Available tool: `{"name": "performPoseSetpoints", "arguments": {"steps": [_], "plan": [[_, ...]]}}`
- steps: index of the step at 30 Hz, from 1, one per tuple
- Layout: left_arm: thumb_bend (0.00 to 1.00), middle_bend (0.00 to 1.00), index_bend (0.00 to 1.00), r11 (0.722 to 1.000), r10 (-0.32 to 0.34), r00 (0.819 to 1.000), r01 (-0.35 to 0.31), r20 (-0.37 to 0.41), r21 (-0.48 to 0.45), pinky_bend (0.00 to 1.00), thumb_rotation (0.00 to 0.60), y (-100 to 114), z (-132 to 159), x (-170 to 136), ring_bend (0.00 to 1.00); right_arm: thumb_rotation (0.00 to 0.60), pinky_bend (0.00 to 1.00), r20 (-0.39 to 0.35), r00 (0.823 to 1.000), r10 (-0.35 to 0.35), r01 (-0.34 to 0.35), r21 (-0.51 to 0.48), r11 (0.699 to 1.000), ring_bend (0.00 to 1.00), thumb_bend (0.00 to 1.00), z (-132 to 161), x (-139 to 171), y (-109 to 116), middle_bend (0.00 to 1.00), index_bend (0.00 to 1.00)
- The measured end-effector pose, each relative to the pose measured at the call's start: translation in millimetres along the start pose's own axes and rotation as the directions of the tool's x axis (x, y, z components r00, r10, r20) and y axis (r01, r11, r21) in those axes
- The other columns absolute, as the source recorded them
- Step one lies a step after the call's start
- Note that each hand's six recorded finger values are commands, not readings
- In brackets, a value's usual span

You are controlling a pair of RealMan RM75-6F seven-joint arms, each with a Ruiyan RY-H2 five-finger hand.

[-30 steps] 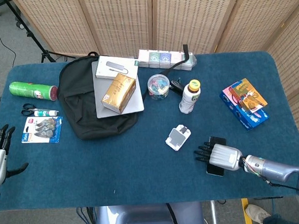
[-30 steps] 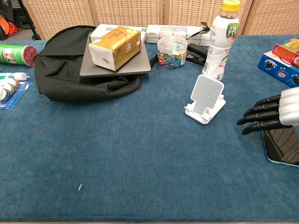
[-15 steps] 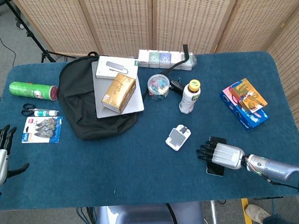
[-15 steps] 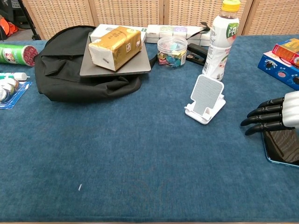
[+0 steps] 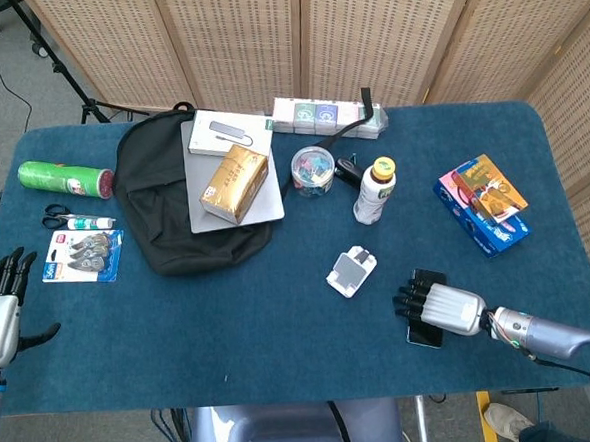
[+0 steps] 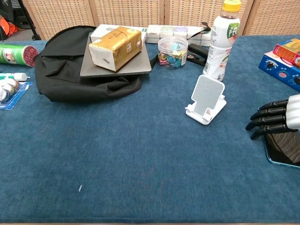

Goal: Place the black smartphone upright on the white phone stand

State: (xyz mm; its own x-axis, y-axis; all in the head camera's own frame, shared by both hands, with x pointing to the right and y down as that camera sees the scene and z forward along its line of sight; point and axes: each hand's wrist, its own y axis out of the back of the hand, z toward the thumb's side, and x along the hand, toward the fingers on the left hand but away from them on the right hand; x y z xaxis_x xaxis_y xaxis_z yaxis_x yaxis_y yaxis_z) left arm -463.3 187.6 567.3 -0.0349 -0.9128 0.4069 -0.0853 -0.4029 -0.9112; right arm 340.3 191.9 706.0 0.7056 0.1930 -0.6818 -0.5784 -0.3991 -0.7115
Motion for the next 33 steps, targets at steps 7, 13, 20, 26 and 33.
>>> {"name": "performPoseSetpoints", "arguments": {"steps": [7,13,20,26,33], "plan": [[0.00,0.00,0.02,1.000,-0.003,1.000,0.003,-0.001,0.001,0.00,0.600,-1,1,0,0.00,0.600,0.31,0.000,1.000,-0.023,0.023,-0.020,1.000,0.32,0.34,3,0,-4,0.39,0.49],[0.00,0.00,0.02,1.000,-0.005,1.000,0.005,0.002,-0.001,0.00,0.600,-2,2,0,0.00,0.600,0.43,0.009,0.999,-0.048,0.048,-0.042,0.998,0.40,0.53,3,1,-5,0.47,0.55],[0.00,0.00,0.02,1.000,-0.007,1.000,0.007,0.004,-0.003,0.00,0.600,-2,2,0,0.00,0.600,0.43,0.004,0.993,-0.118,0.118,-0.052,0.992,0.41,0.58,5,9,3,0.48,0.56],[0.00,0.00,0.02,1.000,-0.005,1.000,0.006,0.008,-0.007,0.00,0.600,0,3,-1,0.00,0.600,0.43,0.014,0.985,-0.171,0.172,-0.044,0.984,0.42,0.62,1,17,13,0.49,0.56],[0.00,0.00,0.02,1.000,-0.008,1.000,0.008,0.017,-0.012,0.00,0.600,0,4,-3,0.00,0.600,0.45,0.025,0.978,-0.205,0.205,-0.014,0.979,0.42,0.62,-2,23,23,0.49,0.56]]}}
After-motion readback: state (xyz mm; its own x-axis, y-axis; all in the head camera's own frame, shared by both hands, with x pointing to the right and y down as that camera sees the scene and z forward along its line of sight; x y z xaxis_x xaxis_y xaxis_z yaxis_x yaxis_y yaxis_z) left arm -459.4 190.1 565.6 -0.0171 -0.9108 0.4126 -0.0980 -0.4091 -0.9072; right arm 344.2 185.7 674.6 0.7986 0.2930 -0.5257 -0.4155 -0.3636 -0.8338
